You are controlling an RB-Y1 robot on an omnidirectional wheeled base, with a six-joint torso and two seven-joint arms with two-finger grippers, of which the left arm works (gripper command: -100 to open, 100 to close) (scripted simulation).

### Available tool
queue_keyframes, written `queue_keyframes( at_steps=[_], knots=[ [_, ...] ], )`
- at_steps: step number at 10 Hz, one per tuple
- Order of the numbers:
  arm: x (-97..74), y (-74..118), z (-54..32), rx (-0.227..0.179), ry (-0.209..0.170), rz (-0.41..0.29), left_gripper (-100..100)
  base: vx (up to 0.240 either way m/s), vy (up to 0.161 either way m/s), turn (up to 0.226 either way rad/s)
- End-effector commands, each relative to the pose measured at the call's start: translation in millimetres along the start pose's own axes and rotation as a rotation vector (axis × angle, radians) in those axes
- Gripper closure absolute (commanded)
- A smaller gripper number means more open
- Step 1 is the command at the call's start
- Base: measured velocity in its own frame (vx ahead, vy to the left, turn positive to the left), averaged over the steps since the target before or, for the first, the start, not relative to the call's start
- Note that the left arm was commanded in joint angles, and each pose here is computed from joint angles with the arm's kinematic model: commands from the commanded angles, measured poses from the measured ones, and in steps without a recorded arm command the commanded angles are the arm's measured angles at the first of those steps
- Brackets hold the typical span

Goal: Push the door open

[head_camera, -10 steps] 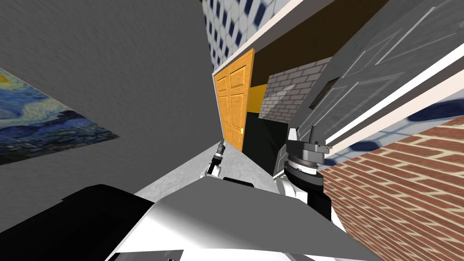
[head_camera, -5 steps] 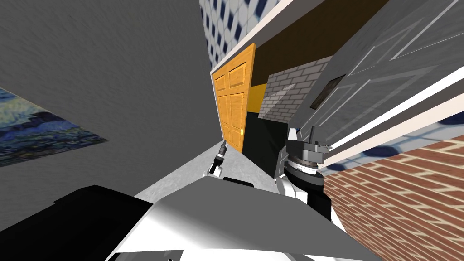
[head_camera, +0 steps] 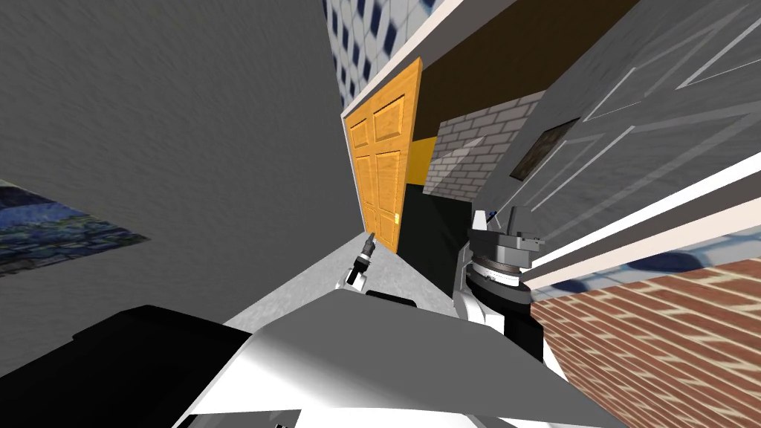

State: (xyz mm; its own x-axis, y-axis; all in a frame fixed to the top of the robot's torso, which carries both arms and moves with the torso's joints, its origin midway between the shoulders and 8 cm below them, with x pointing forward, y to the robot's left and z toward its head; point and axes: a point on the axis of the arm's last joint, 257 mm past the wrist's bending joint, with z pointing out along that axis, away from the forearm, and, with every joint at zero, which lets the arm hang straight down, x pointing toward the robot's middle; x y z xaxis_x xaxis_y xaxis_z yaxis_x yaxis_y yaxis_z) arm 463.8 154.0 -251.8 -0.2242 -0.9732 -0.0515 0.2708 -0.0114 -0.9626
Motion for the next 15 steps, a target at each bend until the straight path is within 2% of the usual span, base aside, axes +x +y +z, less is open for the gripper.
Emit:
queue_keyframes(
  at_steps=[1,12,13,15],
  knots=[
    [5.4,8.0,-0.1,-0.013,0.015,-0.005,-100,0.097,0.020,-0.017],
    [43.1,59.1,-4.1,-0.100,0.115,-0.035,-100,0.097,0.020,-0.020],
    [49.6,67.1,-5.5,-0.115,0.133,-0.040,-100,0.140,0.045,-0.036],
    [52.7,70.8,-6.2,-0.122,0.141,-0.042,-100,0.085,0.030,-0.010]
  ],
)
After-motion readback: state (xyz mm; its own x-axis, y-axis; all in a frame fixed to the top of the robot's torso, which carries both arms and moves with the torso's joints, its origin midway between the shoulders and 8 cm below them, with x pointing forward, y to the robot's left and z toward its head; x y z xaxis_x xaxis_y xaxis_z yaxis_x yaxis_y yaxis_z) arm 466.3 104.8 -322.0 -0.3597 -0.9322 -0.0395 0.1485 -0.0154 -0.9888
